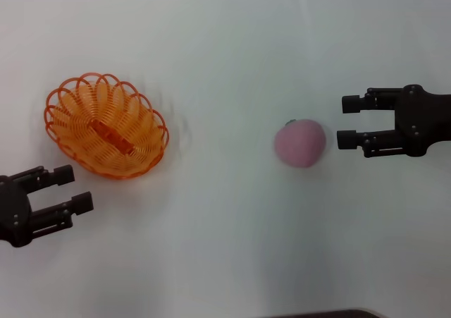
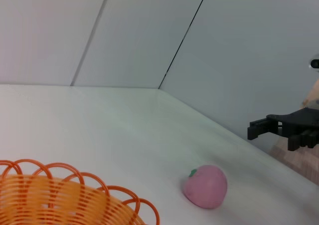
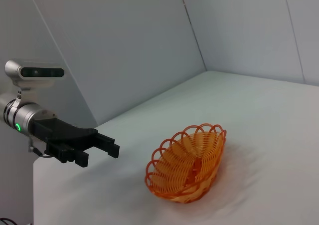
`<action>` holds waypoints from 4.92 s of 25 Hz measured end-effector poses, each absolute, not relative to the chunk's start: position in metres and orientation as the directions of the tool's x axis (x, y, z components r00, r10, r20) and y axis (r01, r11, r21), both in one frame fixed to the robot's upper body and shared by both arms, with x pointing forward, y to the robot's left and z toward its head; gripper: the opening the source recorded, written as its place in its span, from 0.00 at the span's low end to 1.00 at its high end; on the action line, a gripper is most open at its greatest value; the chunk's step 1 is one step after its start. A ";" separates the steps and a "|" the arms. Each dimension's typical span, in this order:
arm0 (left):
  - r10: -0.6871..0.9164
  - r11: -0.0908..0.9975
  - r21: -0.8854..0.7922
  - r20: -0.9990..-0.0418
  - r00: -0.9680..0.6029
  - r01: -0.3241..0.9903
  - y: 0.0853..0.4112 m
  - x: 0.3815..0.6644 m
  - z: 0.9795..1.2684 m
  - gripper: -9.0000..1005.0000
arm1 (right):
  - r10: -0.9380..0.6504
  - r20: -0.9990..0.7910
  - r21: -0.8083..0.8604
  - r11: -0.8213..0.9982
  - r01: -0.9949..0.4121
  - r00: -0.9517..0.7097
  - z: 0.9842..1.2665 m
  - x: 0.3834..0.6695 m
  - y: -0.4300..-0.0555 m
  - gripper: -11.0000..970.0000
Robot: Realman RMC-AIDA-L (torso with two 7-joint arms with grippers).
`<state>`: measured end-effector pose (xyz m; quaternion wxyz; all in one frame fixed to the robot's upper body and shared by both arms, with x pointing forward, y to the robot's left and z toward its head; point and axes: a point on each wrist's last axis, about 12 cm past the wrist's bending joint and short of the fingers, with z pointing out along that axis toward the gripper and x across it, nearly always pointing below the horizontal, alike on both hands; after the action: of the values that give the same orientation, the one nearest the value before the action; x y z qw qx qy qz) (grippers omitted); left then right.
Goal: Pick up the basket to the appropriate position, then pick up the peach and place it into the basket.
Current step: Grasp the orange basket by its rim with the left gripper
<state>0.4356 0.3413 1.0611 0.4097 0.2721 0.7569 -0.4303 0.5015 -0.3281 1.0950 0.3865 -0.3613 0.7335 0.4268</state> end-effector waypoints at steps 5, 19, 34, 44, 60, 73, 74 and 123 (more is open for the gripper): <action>0.055 0.480 -0.434 -0.853 -0.520 0.763 0.340 0.435 1.060 0.72 | -0.206 -0.870 0.351 0.381 -0.855 -0.448 1.093 0.501 -0.328 0.84; 0.052 0.481 -0.435 -0.852 -0.520 0.761 0.339 0.435 1.059 0.72 | -0.214 -0.864 0.357 0.379 -0.854 -0.456 1.090 0.501 -0.325 0.84; 0.023 0.482 -0.481 -0.829 -0.559 0.733 0.340 0.457 1.072 0.72 | -0.203 -0.877 0.343 0.373 -0.862 -0.436 1.094 0.506 -0.322 0.84; 0.013 0.427 -0.497 -0.832 -0.555 0.755 0.343 0.517 1.144 0.71 | -0.195 -0.881 0.340 0.371 -0.864 -0.431 1.093 0.506 -0.319 0.83; 0.403 0.650 -0.252 -0.686 -0.606 0.717 0.309 0.612 1.254 0.71 | -0.183 -0.892 0.329 0.365 -0.871 -0.413 1.099 0.513 -0.315 0.83; 0.601 0.739 -0.089 -0.360 -0.714 0.668 0.257 0.658 1.195 0.71 | -0.165 -0.896 0.337 0.354 -0.872 -0.413 1.099 0.513 -0.312 0.83; 0.605 0.740 -0.081 -0.354 -0.713 0.668 0.256 0.659 1.192 0.71 | -0.165 -0.896 0.336 0.353 -0.873 -0.412 1.099 0.513 -0.312 0.83; 0.651 0.723 -0.006 -0.330 -0.684 0.691 0.232 0.652 1.137 0.17 | -0.154 -0.901 0.341 0.326 -0.882 -0.406 1.097 0.517 -0.297 0.82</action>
<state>0.6520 0.2317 1.1374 0.1545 0.3663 0.9153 -0.0649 0.5165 -0.2971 1.0969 0.4039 -0.3661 0.7070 0.4506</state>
